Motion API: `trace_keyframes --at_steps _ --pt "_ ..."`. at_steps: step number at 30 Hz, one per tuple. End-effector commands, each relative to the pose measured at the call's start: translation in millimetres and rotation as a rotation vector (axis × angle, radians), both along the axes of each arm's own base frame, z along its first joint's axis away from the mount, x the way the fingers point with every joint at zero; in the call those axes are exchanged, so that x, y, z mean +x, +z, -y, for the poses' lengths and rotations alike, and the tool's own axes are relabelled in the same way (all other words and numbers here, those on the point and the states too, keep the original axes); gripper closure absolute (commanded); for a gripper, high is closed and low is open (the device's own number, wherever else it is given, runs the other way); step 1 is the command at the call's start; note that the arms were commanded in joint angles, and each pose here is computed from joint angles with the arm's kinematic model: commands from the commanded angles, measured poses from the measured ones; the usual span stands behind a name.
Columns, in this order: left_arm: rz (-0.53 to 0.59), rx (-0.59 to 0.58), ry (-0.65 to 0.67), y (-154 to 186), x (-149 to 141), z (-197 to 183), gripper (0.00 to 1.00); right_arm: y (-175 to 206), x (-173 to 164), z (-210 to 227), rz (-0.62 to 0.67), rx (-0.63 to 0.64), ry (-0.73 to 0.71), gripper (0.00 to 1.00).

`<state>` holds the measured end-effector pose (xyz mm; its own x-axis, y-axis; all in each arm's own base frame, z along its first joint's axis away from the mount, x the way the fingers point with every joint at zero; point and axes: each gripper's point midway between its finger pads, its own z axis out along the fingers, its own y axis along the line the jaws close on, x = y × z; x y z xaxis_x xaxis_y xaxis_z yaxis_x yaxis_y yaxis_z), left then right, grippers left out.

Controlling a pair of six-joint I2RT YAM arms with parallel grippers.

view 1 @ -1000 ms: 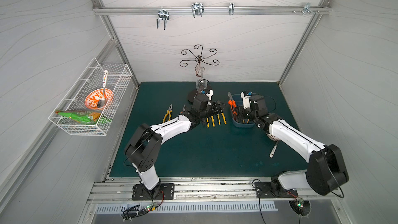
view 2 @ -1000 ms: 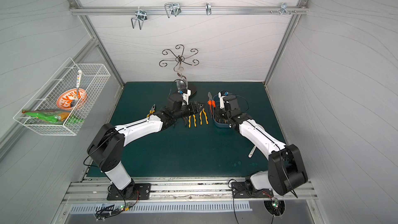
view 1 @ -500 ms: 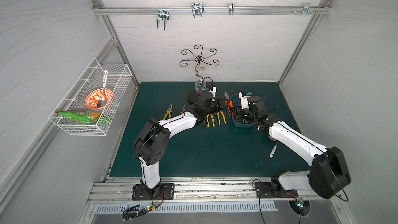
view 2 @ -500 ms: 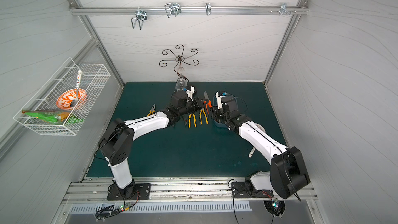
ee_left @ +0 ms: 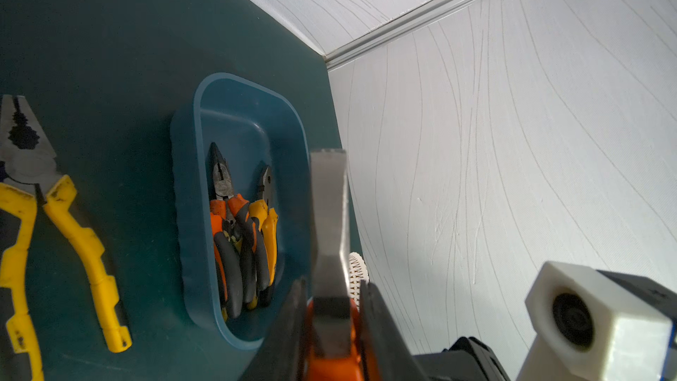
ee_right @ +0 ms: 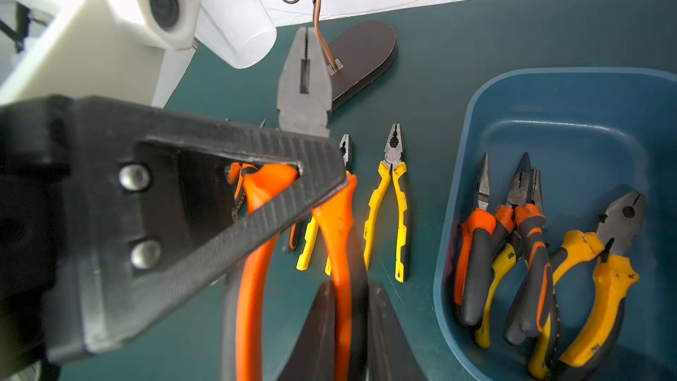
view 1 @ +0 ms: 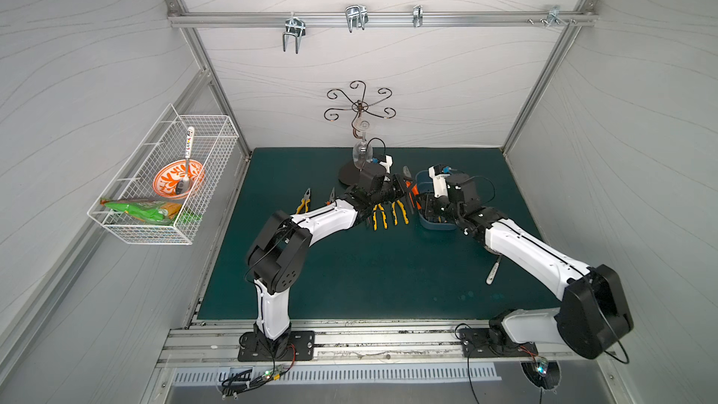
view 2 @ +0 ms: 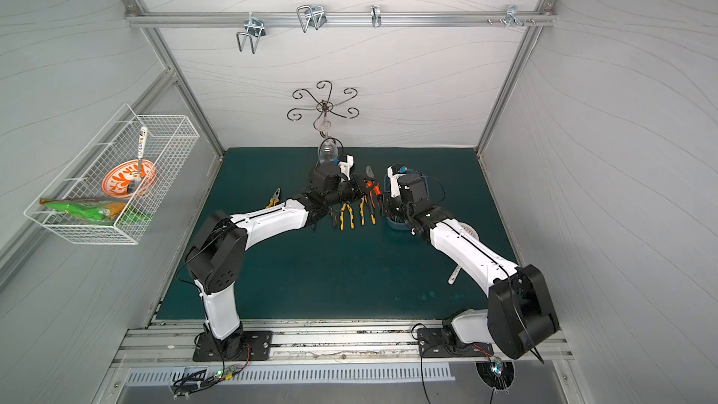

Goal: Take the pliers out of the storage box
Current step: Pick up the pliers from the storage box.

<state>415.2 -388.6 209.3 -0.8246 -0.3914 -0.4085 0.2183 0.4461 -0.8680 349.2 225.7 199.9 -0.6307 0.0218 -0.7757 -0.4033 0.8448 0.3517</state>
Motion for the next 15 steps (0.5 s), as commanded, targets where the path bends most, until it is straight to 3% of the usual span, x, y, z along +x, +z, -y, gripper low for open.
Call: trace_keyframes --at_steps 1,6,10,15 --pt "0.041 -0.044 -0.047 18.9 -1.3 8.0 1.0 36.7 -1.4 -7.8 0.111 0.041 0.04 0.85" --pt "0.042 -0.058 -0.072 23.1 -5.5 -2.2 1.0 41.3 -11.8 -6.1 0.136 0.033 0.075 0.51" --pt "0.084 -0.064 -0.125 29.3 -15.1 -16.2 1.0 42.4 -27.0 -7.6 0.143 0.043 0.133 0.28" --pt "0.078 -0.027 -0.137 13.0 -34.6 -36.4 1.0 36.0 -49.1 -7.4 0.143 0.016 0.2 0.03"
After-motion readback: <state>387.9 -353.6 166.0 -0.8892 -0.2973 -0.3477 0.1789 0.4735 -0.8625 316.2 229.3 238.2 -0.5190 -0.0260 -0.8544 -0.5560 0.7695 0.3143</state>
